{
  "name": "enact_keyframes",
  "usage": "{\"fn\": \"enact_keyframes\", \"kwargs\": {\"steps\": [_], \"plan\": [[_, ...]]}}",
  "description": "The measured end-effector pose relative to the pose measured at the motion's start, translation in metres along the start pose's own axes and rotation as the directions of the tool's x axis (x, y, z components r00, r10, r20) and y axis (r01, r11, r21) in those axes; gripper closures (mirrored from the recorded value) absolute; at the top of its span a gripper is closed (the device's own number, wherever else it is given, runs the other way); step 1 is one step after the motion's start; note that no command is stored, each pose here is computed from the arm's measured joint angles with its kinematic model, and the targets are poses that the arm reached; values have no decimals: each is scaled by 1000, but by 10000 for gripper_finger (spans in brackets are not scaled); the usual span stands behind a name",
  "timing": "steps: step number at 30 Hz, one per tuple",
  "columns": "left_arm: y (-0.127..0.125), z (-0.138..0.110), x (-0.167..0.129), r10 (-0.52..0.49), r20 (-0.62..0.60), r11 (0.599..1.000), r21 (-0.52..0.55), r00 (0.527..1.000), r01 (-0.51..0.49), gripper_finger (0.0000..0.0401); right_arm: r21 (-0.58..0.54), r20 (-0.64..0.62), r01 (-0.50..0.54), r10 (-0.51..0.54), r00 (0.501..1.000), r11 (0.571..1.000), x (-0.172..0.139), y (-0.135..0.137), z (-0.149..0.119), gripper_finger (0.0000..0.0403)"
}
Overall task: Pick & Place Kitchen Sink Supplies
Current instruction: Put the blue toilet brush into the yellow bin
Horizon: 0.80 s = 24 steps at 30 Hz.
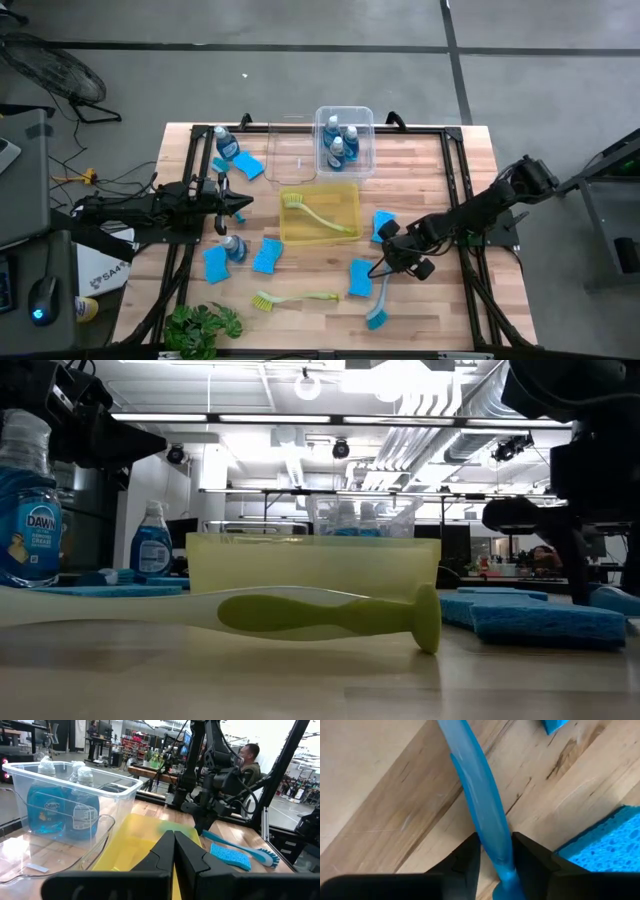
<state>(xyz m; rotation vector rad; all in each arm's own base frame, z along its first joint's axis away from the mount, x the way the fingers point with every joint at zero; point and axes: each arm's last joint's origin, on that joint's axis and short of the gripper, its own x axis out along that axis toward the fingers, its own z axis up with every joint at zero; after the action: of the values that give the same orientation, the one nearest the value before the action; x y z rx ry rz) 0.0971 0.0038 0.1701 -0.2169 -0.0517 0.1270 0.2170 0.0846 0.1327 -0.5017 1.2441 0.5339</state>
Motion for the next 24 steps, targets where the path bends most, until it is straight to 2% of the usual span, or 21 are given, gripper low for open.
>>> {"fn": "enact_keyframes", "kwargs": {"steps": [8,15,24], "plan": [[0,0,0,0,0,1000,0,1000,0,400,27,8,-25,25,1000,999,0,1,0,343],[0,0,0,0,0,1000,0,1000,0,400,190,37,-40,33,999,981,-6,1,0,342],[0,0,0,0,0,1000,0,1000,0,400,429,72,-59,32,997,901,-24,6,-2,345]]}}
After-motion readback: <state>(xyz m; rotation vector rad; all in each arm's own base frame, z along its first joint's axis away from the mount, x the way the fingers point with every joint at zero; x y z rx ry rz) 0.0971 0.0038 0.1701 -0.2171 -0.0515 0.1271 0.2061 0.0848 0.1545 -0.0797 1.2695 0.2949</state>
